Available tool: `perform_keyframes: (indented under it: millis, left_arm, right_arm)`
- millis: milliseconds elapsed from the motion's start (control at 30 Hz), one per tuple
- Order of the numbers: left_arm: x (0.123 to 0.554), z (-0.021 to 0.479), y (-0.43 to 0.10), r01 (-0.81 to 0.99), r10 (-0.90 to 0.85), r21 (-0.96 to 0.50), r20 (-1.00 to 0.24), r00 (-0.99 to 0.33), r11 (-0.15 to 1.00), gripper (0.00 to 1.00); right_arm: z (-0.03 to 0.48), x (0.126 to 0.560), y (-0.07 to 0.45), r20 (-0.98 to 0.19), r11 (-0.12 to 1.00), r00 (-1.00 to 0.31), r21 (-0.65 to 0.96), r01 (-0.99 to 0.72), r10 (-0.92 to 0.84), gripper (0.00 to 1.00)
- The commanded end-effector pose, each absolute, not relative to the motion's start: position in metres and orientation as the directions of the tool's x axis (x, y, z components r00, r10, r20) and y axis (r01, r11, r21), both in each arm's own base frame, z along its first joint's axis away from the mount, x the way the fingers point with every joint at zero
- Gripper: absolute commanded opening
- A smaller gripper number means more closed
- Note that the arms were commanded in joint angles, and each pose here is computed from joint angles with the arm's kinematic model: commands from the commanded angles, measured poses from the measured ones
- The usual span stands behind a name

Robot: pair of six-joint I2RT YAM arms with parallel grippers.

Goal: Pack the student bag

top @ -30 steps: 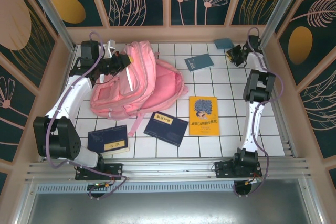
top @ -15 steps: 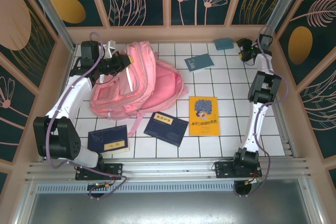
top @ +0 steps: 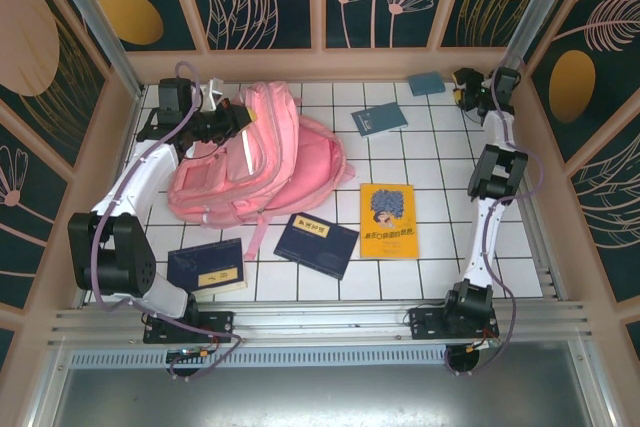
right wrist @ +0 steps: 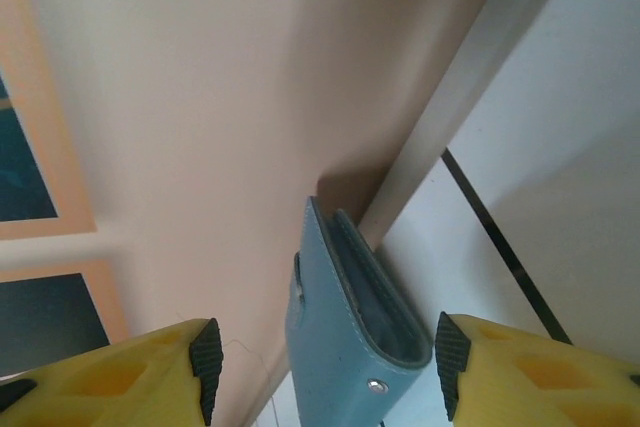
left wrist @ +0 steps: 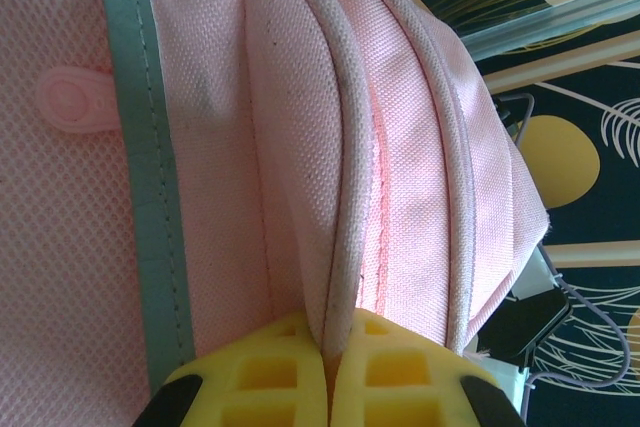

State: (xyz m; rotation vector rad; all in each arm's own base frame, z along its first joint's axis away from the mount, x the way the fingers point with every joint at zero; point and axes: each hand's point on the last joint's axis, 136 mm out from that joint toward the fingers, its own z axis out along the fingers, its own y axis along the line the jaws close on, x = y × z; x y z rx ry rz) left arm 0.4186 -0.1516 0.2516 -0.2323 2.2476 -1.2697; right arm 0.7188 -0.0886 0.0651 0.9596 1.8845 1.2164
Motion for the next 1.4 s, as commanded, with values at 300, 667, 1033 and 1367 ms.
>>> perform_keyframes:
  millis: [300,667,1033,1367]
  left_arm:
    - [0.43,0.263,-0.146,0.14,-0.419,-0.828,-0.411,-0.81,0.542,0.0]
    - [0.432,0.271,-0.15,0.172,-0.417,-0.843,-0.417,-0.808,0.509,0.0]
    - [0.435,0.267,-0.154,0.157,-0.423,-0.864,-0.384,-0.821,0.479,0.0]
    - [0.434,0.265,-0.153,0.152,-0.424,-0.861,-0.383,-0.821,0.485,0.0]
  right_arm:
    - [-0.007,0.712,-0.01,-0.053,0.26,-0.627,0.934,0.243,0.777,0.58]
    - [0.071,0.602,0.073,-0.305,0.52,-0.847,0.853,-0.041,0.435,0.5]
    - [0.069,0.623,0.003,-0.272,0.513,-0.613,0.819,0.258,0.742,0.47]
    - [0.061,0.667,-0.018,-0.261,0.49,-0.574,0.823,0.287,0.776,0.48]
